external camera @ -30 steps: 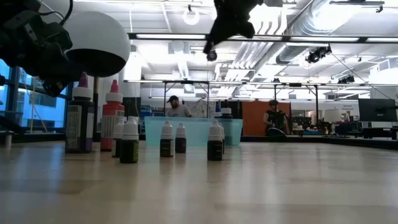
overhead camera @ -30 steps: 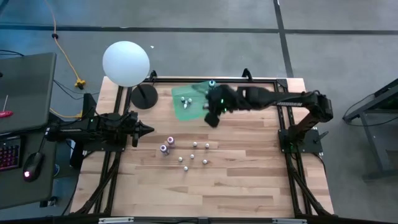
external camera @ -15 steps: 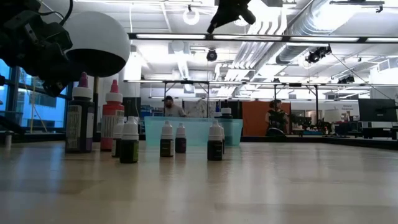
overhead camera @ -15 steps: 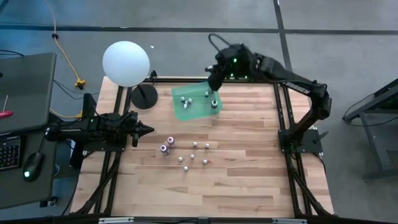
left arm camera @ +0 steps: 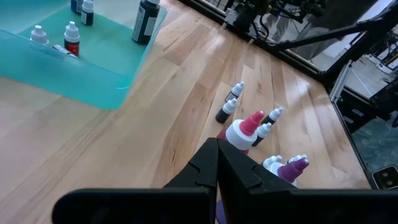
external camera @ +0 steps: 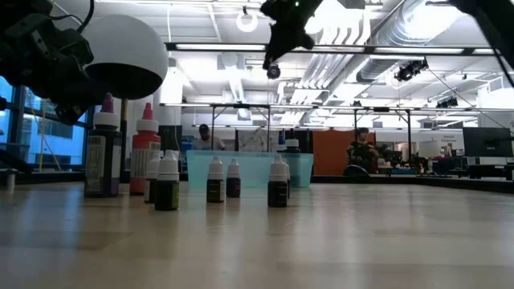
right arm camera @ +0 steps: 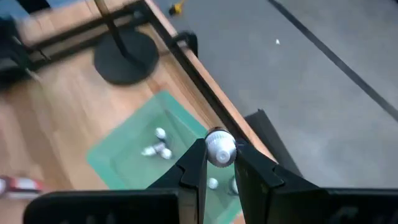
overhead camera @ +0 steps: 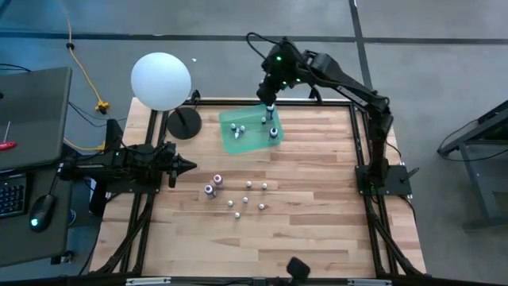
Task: Pick & Place food coloring
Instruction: Put the small red dye bottle in the green bin
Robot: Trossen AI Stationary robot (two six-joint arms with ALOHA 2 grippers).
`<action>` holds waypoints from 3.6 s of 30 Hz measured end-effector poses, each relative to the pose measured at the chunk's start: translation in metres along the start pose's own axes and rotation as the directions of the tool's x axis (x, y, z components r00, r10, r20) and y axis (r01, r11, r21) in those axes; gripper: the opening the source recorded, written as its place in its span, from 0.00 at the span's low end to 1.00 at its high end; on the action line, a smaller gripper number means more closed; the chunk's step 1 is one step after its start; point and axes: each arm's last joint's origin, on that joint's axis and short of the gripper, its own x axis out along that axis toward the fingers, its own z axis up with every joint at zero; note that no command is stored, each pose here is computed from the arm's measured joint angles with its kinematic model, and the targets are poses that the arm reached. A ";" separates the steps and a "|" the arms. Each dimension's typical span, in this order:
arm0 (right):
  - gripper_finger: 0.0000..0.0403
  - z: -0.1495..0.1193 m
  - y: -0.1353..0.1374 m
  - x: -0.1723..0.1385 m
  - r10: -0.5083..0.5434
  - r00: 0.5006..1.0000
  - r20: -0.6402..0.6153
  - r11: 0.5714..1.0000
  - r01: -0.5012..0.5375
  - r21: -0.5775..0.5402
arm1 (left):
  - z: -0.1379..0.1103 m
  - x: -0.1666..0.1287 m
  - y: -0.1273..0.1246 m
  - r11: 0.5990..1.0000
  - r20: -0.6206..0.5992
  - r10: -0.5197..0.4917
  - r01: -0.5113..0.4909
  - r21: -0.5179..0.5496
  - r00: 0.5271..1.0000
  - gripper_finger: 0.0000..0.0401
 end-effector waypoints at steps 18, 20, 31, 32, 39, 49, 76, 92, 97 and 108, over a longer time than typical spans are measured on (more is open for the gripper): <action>0.14 -0.043 0.016 0.141 0.043 0.932 -0.361 0.999 -0.034 0.030 | 0.000 0.000 0.000 1.000 0.000 0.000 0.000 0.000 1.000 0.00; 0.14 -0.048 0.021 0.149 0.045 0.921 -0.387 0.998 -0.022 0.066 | 0.000 0.000 0.000 1.000 0.001 0.000 0.000 0.000 1.000 0.00; 0.14 -0.063 0.036 0.164 -0.004 0.885 -0.465 0.971 0.115 0.211 | 0.000 0.000 0.000 1.000 0.000 0.000 0.000 0.000 1.000 0.00; 0.14 -0.064 0.035 0.164 -0.013 0.882 -0.471 0.966 0.132 0.221 | 0.000 0.000 0.000 1.000 0.000 0.000 0.000 0.000 1.000 0.00; 0.14 -0.071 0.026 0.162 -0.051 0.838 -0.543 0.938 0.226 0.261 | 0.000 0.000 0.000 1.000 0.000 0.000 0.000 0.000 1.000 0.00; 0.14 -0.073 0.020 0.162 -0.044 0.831 -0.555 0.915 0.257 0.312 | 0.000 0.000 0.000 1.000 0.000 0.000 0.000 0.000 1.000 0.00; 0.14 -0.076 0.013 0.176 -0.045 0.831 -0.555 0.887 0.289 0.360 | 0.000 0.000 0.000 1.000 0.000 0.001 -0.001 0.000 1.000 0.00; 0.14 -0.066 0.040 0.188 -0.042 0.915 -0.402 0.916 0.196 0.350 | 0.000 0.000 0.000 1.000 0.000 0.000 0.000 0.000 1.000 0.00; 0.14 -0.065 0.040 0.194 -0.058 0.928 -0.368 0.914 0.197 0.354 | 0.000 0.000 0.000 1.000 0.000 0.000 0.000 0.000 1.000 0.00; 0.14 -0.085 0.052 0.225 -0.018 0.906 -0.422 0.915 0.185 0.357 | 0.000 0.000 0.000 1.000 0.000 0.000 0.000 0.000 1.000 0.00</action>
